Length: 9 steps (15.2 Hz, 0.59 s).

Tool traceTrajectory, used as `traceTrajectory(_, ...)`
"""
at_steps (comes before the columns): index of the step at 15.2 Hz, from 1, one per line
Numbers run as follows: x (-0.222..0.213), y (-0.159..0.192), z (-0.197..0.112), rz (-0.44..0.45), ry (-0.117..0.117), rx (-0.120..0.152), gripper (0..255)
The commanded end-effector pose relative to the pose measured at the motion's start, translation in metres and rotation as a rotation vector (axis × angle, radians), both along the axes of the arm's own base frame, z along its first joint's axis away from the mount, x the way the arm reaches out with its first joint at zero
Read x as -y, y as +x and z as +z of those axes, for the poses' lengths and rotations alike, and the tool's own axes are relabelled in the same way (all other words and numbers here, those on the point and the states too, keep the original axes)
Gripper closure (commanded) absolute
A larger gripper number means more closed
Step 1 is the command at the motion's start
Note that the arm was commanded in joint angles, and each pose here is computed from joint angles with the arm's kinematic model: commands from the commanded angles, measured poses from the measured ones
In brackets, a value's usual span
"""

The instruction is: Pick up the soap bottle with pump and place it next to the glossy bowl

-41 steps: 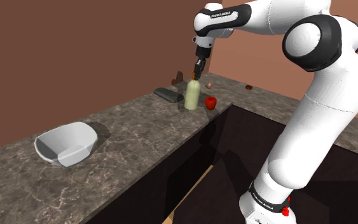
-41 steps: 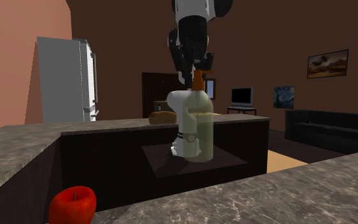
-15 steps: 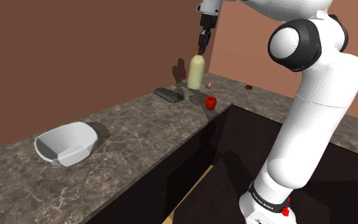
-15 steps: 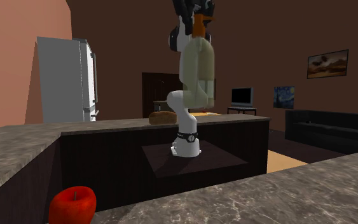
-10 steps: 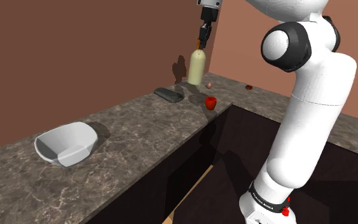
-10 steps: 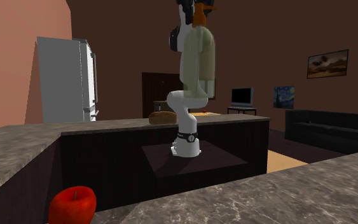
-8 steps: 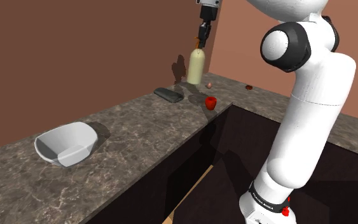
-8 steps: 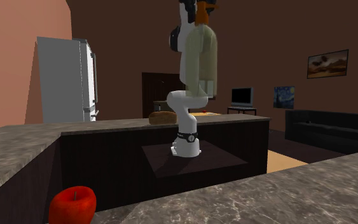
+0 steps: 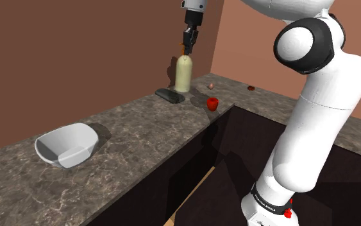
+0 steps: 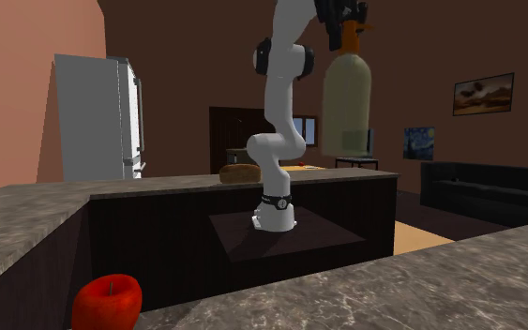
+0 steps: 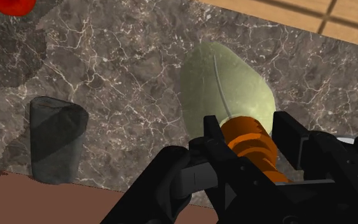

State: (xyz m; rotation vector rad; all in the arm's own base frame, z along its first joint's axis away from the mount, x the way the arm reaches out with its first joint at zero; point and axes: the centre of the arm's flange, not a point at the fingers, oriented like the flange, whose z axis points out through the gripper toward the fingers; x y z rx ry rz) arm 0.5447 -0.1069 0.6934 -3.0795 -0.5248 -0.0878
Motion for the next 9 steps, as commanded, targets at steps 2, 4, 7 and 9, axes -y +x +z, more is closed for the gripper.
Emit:
traceTrajectory(2,-0.037,0.008,-0.010,-0.002,0.000,0.001,255)
traceTrajectory(4,-0.062,0.014,-0.016,-0.002,0.000,0.001,255)
traceTrajectory(7,-0.099,0.022,-0.027,-0.002,0.000,0.001,255)
traceTrajectory(9,-0.124,0.028,-0.034,-0.002,0.000,0.001,255)
